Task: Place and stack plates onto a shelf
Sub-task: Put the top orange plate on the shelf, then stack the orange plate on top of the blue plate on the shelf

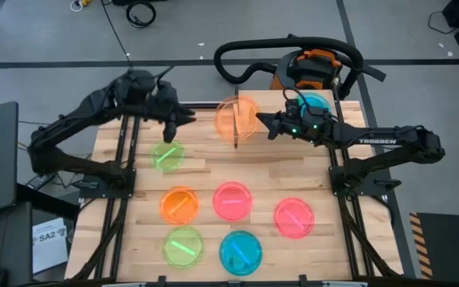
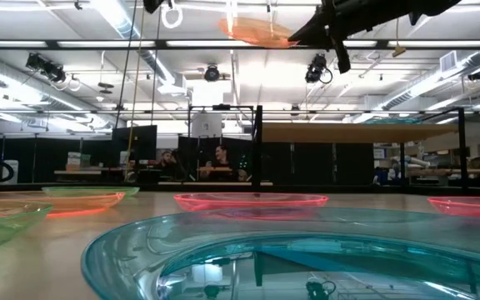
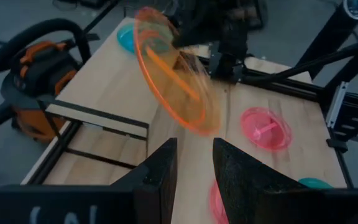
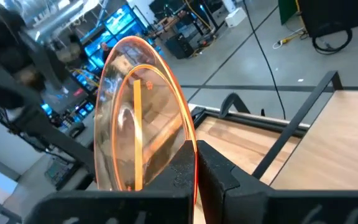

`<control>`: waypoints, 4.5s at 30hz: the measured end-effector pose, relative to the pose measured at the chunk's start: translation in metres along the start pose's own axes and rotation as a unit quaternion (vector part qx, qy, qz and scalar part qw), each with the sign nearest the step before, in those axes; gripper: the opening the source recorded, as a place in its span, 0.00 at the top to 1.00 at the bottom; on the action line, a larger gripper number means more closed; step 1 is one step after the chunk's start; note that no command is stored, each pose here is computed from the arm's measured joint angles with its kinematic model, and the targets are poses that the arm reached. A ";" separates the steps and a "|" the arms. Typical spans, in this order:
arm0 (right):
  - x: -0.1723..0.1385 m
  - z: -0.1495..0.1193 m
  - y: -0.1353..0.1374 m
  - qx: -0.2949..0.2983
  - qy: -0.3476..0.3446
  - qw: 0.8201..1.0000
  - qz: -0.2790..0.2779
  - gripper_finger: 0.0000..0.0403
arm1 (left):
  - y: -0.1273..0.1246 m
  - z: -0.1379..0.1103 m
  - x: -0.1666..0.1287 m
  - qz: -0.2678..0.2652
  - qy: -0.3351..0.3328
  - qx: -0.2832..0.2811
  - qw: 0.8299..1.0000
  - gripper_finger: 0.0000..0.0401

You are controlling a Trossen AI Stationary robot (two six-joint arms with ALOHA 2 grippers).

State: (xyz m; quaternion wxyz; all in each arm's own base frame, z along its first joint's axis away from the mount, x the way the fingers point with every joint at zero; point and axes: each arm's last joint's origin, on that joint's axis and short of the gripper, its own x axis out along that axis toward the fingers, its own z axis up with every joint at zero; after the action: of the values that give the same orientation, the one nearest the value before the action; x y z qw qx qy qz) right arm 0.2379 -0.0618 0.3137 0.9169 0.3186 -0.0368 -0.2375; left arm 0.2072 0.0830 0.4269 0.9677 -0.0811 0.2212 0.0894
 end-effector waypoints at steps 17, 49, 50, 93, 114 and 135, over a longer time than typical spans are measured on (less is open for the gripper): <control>-0.049 0.039 -0.020 0.061 -0.028 0.997 -0.039 0.97 | 0.009 -0.151 0.036 -0.011 -0.071 -0.037 0.997 0.73; -0.004 0.025 -0.094 0.066 0.055 0.966 -0.242 0.97 | 0.011 -0.178 0.050 -0.041 -0.103 -0.074 0.991 0.73; -0.003 0.024 -0.095 0.066 0.056 0.966 -0.243 0.97 | 0.011 -0.178 0.050 -0.041 -0.103 -0.074 0.991 0.73; 0.011 0.017 -0.110 0.066 0.061 0.954 -0.285 0.86 | 0.011 -0.179 0.050 -0.041 -0.102 -0.074 0.991 0.73; 0.010 0.017 -0.113 0.052 0.067 0.953 -0.292 0.86 | 0.011 -0.179 0.050 -0.041 -0.101 -0.075 0.991 0.73; 0.009 0.017 -0.113 0.033 0.073 0.953 -0.291 0.71 | 0.011 -0.179 0.050 -0.041 -0.101 -0.075 0.991 0.73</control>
State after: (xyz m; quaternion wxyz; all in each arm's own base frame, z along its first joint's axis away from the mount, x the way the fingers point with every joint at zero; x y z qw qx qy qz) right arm 0.1960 -0.1533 0.2588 0.7973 0.3618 0.1172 -0.4687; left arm 0.1757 0.0654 0.2446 0.9792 -0.1525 0.1113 0.0739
